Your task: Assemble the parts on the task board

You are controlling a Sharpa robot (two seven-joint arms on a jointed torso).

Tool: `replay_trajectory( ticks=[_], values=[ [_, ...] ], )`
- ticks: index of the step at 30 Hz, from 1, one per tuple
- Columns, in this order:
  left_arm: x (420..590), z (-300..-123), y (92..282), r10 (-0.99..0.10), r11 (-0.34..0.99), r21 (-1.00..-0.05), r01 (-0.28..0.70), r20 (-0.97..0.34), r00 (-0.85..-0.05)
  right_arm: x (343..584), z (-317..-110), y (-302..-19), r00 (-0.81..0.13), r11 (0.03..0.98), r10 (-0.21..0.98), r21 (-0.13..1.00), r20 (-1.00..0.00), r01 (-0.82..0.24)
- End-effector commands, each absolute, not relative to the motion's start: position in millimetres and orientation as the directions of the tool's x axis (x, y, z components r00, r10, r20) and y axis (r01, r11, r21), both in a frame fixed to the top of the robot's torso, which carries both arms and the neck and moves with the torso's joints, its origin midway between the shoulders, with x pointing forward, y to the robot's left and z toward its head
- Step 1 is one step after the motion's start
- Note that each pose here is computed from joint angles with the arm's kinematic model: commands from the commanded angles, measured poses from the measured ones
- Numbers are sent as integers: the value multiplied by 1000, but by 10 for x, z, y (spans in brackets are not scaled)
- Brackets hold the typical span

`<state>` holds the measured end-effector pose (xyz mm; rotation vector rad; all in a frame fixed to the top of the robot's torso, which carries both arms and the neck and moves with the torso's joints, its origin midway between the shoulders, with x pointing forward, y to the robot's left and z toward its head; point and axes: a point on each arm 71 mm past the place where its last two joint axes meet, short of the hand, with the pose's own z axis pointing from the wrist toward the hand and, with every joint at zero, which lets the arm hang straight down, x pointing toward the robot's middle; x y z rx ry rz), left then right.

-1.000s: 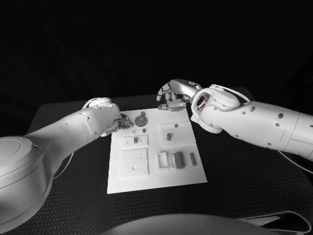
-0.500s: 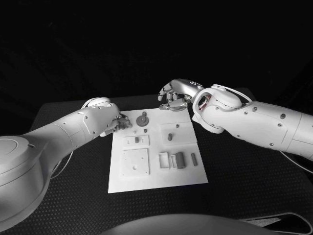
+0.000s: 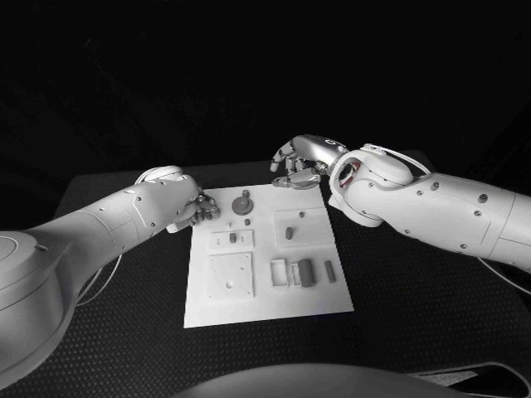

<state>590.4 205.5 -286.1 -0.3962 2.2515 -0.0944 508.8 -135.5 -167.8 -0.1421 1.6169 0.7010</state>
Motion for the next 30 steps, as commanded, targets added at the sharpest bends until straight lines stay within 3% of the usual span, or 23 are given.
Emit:
replay_trajectory(
  ticks=[1,22,30],
  values=[
    [5868,-2907,2051,-345,938,-230,-259,-703,-622,5086,-1680,-1364,-192,806,290,348,-937,-479],
    [5861,-2856,2135,-388,922,-285,-263,-685,-616,5115,-1694,-1403,-191,813,286,344,-939,-469],
    [6016,-2474,2196,-430,899,-414,-141,-779,-456,5140,-1700,-1456,-184,820,288,341,-940,-460]
  ],
)
